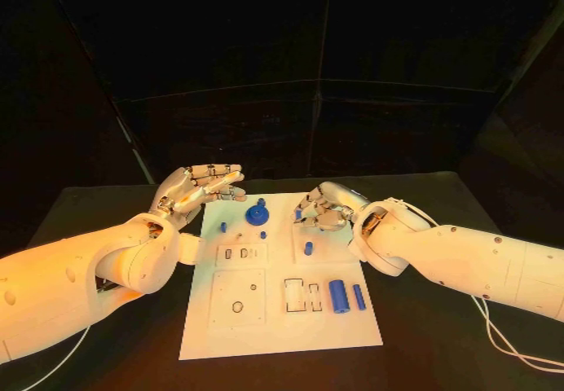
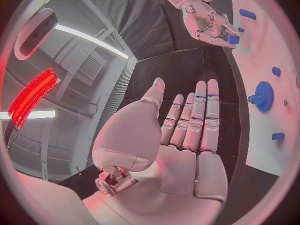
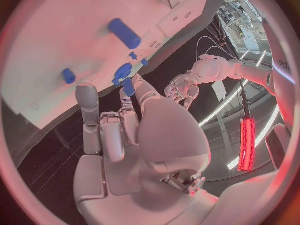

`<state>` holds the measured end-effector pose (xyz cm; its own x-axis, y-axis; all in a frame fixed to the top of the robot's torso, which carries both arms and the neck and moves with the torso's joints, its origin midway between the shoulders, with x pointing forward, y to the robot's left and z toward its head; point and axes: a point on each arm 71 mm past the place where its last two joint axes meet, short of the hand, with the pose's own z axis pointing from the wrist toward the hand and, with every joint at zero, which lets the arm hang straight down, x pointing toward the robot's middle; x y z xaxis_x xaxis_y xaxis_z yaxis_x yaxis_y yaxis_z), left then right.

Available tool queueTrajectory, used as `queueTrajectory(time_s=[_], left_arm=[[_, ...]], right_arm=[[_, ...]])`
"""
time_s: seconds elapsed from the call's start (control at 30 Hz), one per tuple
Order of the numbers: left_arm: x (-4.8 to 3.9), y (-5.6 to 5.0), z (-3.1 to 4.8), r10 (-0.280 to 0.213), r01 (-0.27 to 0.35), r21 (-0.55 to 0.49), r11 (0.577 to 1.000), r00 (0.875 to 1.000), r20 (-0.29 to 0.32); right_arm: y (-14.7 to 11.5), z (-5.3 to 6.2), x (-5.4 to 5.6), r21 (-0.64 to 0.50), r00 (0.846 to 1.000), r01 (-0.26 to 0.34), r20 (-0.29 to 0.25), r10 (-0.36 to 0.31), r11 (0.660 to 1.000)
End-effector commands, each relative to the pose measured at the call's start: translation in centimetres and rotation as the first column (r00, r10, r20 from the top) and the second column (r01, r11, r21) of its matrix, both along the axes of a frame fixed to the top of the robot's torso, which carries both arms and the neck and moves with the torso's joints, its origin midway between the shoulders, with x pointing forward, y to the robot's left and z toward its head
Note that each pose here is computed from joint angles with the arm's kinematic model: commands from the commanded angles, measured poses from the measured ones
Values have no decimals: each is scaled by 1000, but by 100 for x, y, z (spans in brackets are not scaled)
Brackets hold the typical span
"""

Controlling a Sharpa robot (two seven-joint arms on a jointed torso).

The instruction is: Assemble the parts on the task board

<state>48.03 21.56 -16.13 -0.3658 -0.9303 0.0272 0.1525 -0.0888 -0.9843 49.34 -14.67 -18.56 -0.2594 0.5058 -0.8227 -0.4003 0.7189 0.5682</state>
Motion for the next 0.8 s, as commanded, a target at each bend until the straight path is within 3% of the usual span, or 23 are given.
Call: queueTrajectory(time_s=[0.03, 0.2, 0.3, 0.8], left_arm=[[7, -9, 12, -7, 7, 3, 1000, 1000, 5], [18, -8, 15, -2, 2, 4, 1000, 1000, 6], [23, -10, 18, 2, -2, 0, 1000, 1000, 2], [48, -9, 15, 23, -23, 5, 1000, 1000, 0]], right_arm=[[191, 8, -16, -92, 999, 20, 27, -18, 996], [510, -6, -27, -133, 999, -14, 46, 21, 991], [657, -77, -53, -162, 998, -38, 45, 46, 986], [1003, -223, -136, -234, 991, -110, 54, 126, 966]])
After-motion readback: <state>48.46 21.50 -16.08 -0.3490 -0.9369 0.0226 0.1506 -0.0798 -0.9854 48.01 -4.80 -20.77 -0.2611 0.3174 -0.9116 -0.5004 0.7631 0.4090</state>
